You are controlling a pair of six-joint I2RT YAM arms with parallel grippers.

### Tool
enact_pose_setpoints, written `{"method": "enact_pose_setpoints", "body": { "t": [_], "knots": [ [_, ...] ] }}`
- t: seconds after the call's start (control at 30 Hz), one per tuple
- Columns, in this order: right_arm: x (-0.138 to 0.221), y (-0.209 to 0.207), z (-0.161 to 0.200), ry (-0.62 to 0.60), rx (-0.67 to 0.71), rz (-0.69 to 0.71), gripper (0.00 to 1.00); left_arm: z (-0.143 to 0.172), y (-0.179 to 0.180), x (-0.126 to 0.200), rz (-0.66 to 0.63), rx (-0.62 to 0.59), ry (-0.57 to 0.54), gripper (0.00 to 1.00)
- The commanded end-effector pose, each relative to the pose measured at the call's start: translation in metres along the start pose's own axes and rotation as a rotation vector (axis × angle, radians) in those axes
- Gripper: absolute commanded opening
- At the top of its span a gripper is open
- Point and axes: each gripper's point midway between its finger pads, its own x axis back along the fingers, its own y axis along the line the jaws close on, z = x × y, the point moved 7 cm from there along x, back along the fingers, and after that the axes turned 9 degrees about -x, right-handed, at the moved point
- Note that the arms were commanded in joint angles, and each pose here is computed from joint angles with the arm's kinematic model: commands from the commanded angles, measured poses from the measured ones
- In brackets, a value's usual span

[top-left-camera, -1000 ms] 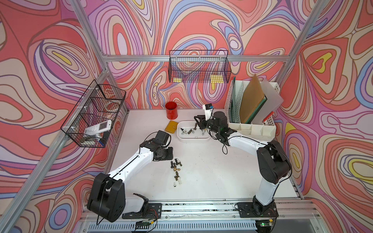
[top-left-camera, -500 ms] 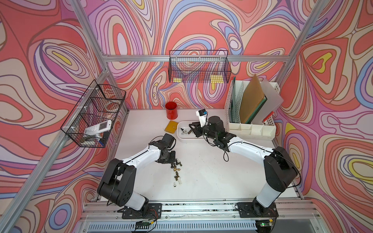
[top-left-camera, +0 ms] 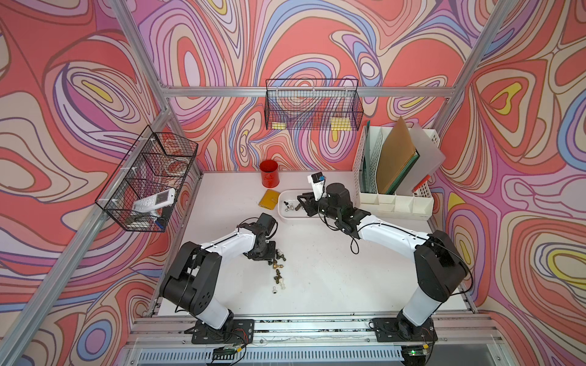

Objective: Put the chess pieces into the storage box
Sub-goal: Pick up the chess piece at the center of the board.

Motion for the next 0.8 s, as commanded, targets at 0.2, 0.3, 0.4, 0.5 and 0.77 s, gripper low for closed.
{"method": "enact_pose_setpoints", "body": {
  "t": [0.2, 0.3, 0.4, 0.5, 0.77],
  "knots": [
    [0.004, 0.003, -0.002, 0.000, 0.019, 0.017, 0.30, 0.005, 0.000, -0.007, -0.006, -0.006, 0.017, 0.22],
    [0.004, 0.002, -0.001, 0.002, 0.020, 0.022, 0.29, 0.005, 0.001, -0.007, -0.008, 0.000, 0.008, 0.18],
    [0.005, 0.001, 0.000, 0.005, 0.019, 0.023, 0.30, 0.003, 0.002, -0.005, -0.018, 0.007, -0.008, 0.14],
    [0.007, 0.001, 0.000, 0.002, 0.020, 0.024, 0.30, 0.001, 0.003, 0.000, -0.032, 0.010, -0.029, 0.11],
    [0.012, 0.002, -0.004, -0.017, 0.033, 0.032, 0.30, -0.006, 0.003, 0.012, -0.038, 0.021, -0.082, 0.06]
  ]
}}
